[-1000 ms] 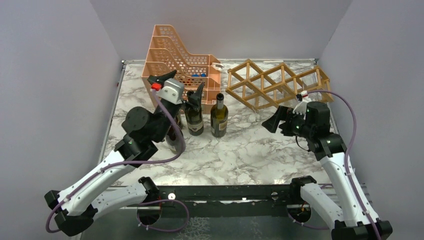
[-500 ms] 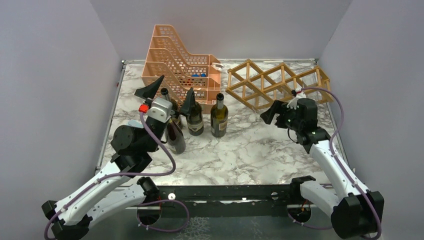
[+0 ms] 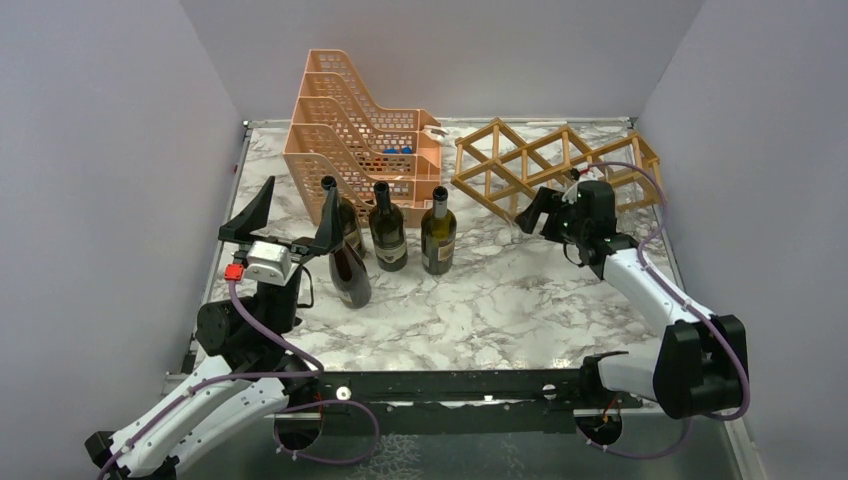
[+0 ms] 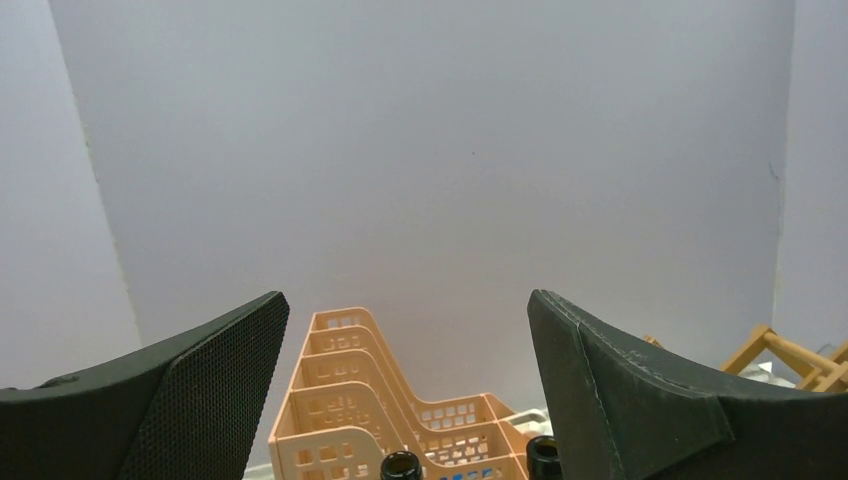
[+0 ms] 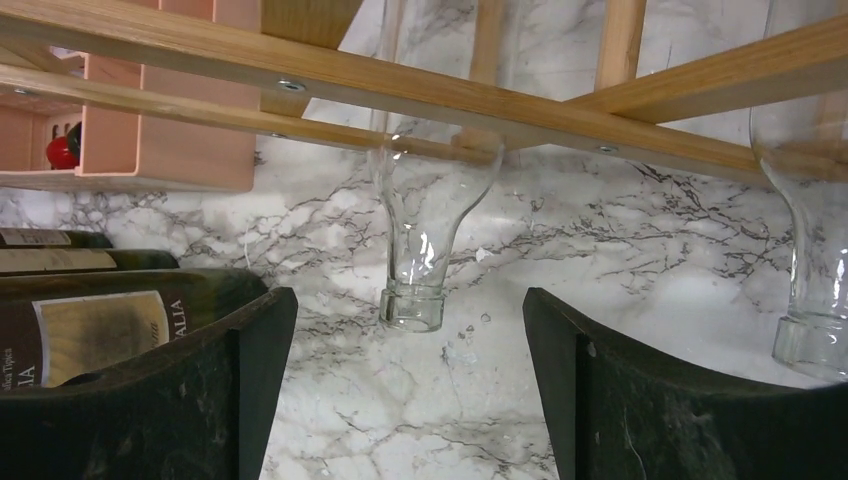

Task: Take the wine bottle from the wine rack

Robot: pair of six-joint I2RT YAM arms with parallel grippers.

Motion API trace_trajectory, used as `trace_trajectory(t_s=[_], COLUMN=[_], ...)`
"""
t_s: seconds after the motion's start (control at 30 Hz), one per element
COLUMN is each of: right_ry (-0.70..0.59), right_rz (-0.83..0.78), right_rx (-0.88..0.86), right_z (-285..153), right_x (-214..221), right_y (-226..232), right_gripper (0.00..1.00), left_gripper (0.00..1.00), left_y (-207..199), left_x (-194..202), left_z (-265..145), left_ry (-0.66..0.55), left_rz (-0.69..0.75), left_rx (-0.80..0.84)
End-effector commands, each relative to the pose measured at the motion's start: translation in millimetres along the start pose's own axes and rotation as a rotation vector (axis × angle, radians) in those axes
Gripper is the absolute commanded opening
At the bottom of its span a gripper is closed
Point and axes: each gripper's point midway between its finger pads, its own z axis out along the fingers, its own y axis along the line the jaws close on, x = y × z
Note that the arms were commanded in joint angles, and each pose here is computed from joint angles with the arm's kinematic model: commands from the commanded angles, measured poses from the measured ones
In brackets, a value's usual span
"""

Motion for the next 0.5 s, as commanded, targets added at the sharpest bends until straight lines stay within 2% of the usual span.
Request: trace_trajectory(t_s=[0.0, 0.2, 0.33, 0.47], right_ry=[-0.093, -0.236, -0.388, -0.442], right_rz=[-0.033, -0.082, -0.125, -0.094], right_rx=[-0.01, 0.153, 0.329, 0.464], right_z=[-2.2, -41.1, -85.1, -111.1], right_x=[-24.8, -60.7, -84.3, -85.5], right_y=[6.9, -11.1, -37.5, -61.5], right_gripper=[0.86, 0.86, 0.92, 0.96], left_gripper=[0.96, 0.96, 0.96, 0.96], left_y=[13.8, 9.5, 6.9, 4.7], left_x=[-13.8, -10.3, -7.0, -7.5], left_z=[1.2, 1.4, 2.4, 2.6], left_ry=[-0.052, -0.048, -0.039, -0.043], left_rz=[-0.012, -0.009, -0.005, -0.018], left_rx=[-0.062, -0.047, -0.04, -0.031])
